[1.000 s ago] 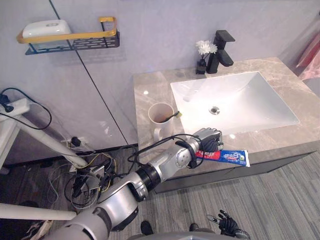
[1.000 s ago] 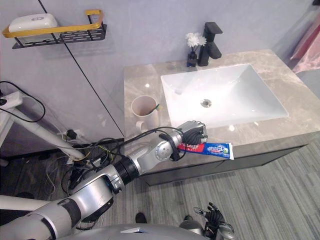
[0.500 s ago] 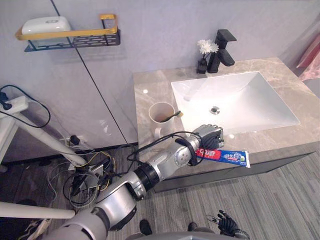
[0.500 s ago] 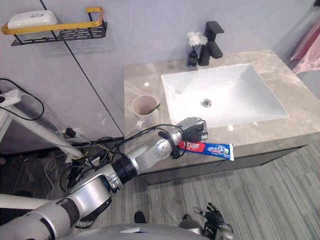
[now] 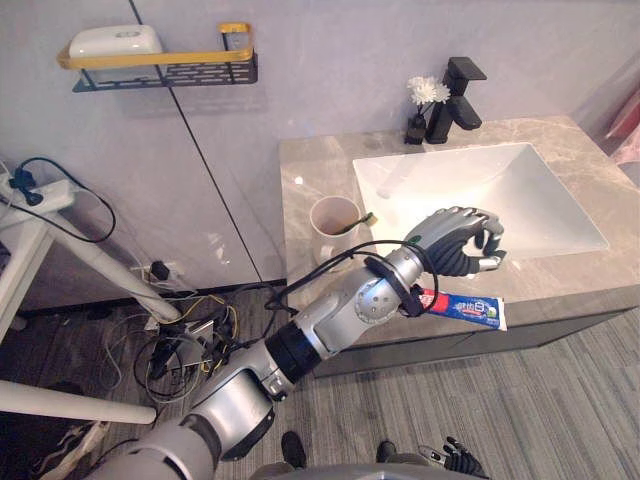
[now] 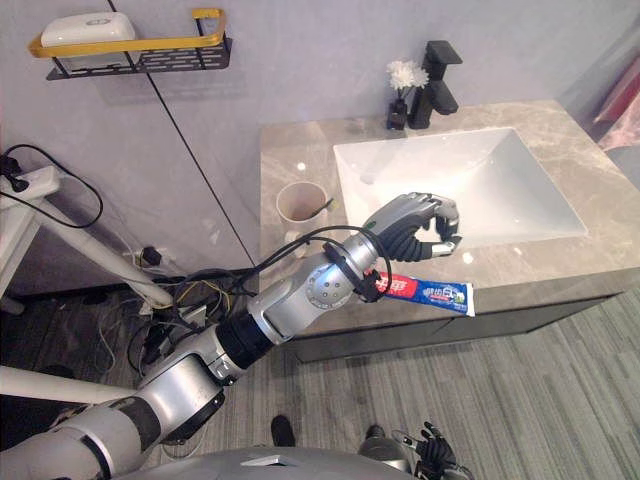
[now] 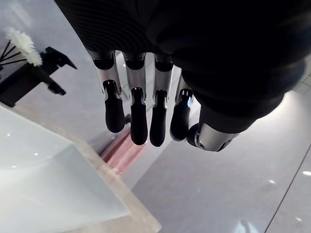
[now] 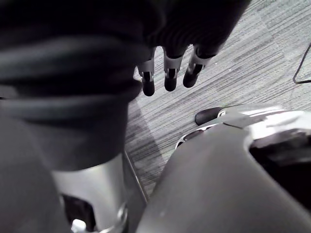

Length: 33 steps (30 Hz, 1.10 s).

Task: Organize washtable

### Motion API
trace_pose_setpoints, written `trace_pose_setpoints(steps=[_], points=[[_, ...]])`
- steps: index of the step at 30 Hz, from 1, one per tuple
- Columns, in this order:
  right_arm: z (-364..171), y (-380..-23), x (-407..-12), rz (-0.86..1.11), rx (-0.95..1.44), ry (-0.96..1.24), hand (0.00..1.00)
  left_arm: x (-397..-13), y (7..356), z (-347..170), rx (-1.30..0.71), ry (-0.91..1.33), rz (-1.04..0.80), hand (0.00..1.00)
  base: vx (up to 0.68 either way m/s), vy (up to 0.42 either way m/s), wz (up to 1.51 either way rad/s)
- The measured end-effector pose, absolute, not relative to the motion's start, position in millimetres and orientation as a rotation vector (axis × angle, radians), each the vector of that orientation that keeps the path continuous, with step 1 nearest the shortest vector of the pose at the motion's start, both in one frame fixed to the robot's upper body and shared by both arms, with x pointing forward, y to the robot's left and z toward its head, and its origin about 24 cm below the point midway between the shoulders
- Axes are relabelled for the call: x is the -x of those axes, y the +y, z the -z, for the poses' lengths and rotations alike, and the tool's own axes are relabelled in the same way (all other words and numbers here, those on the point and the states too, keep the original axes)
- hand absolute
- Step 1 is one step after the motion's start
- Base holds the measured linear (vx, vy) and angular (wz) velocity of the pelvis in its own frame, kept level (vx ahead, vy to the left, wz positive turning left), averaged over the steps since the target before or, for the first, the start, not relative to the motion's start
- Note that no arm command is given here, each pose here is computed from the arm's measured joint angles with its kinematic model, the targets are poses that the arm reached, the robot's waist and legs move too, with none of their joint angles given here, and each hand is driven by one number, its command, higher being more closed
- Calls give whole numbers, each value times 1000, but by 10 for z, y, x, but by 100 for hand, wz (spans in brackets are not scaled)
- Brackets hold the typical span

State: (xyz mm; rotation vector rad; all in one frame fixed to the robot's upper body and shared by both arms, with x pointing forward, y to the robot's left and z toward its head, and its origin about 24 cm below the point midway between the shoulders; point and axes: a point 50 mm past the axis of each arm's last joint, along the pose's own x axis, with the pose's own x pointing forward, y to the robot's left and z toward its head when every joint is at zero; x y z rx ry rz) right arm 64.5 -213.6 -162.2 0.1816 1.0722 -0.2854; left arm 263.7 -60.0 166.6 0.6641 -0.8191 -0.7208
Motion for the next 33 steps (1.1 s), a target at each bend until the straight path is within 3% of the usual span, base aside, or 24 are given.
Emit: trace_pose_setpoints(steps=[8, 21, 33], points=[[1625, -2173, -572, 299, -177, 1085, 0, -2492, -628, -1826, -592, -892, 761, 0, -2, 1, 1], [1630, -2183, -533, 300, -171, 1096, 0, -2279, -691, -1537, -587, -824, 907, 0, 0, -1, 3], [1628, -2186, -545, 284, -157, 1100, 0, -2410, -481, -877, -729, -558, 936, 0, 1, -8, 3]])
